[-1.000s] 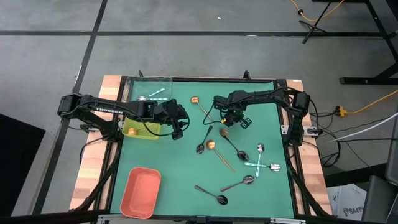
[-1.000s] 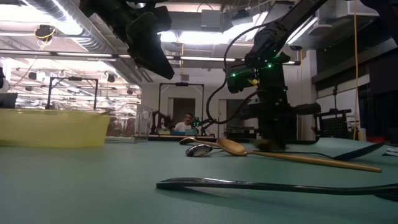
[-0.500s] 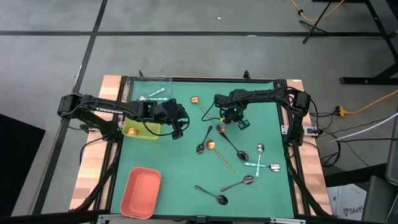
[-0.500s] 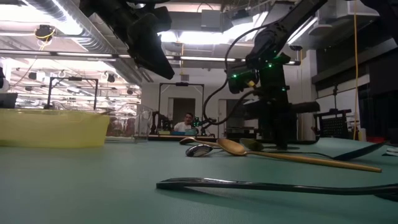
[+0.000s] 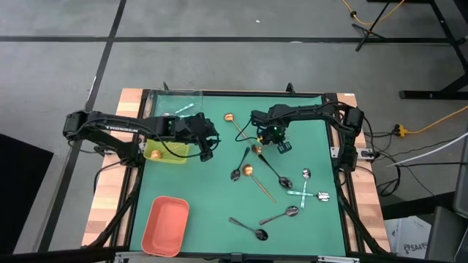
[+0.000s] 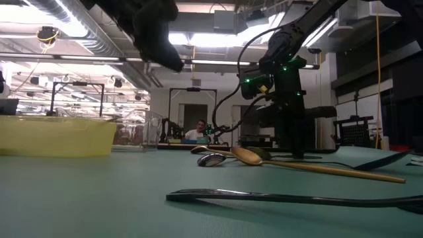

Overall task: Sort silverware by color (type)
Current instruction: Put the gold spoon into the yellow bin

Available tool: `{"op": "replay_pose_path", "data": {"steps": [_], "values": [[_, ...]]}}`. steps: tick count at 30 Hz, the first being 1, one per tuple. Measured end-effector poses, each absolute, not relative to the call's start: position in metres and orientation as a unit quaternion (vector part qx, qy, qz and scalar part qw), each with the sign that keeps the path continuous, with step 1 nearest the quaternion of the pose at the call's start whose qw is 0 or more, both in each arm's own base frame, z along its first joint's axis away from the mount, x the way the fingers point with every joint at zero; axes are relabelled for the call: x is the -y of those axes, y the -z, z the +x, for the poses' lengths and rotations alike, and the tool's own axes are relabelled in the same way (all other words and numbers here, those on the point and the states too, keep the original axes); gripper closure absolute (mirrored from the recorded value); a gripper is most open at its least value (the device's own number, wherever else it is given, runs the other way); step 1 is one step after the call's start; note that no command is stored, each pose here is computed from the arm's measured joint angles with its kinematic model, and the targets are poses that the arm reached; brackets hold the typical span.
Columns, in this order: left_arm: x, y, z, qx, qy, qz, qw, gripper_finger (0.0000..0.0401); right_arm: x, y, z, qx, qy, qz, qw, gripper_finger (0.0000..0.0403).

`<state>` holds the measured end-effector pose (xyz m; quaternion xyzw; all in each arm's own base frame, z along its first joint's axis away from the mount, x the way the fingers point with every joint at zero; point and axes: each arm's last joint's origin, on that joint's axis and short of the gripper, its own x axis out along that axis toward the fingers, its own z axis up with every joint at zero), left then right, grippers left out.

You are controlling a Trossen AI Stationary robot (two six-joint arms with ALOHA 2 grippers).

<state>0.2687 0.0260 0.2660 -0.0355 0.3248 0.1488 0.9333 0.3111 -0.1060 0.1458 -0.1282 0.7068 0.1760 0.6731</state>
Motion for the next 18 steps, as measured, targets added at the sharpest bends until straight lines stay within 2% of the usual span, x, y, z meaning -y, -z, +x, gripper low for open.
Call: {"op": "replay_pose_path", "data": {"steps": [6, 18], "values": [[-0.025, -0.283, 0.255, -0.298, -0.147, -0.038, 0.942, 0.0285, 0.103, -0.166, 0.33, -0.665, -0.186, -0.103, 0.716, 0.0403], [-0.022, -0.299, 0.221, -0.312, -0.148, -0.04, 0.938, 0.0285, 0.079, -0.207, 0.363, -0.609, -0.187, -0.15, 0.756, 0.0402]]}}
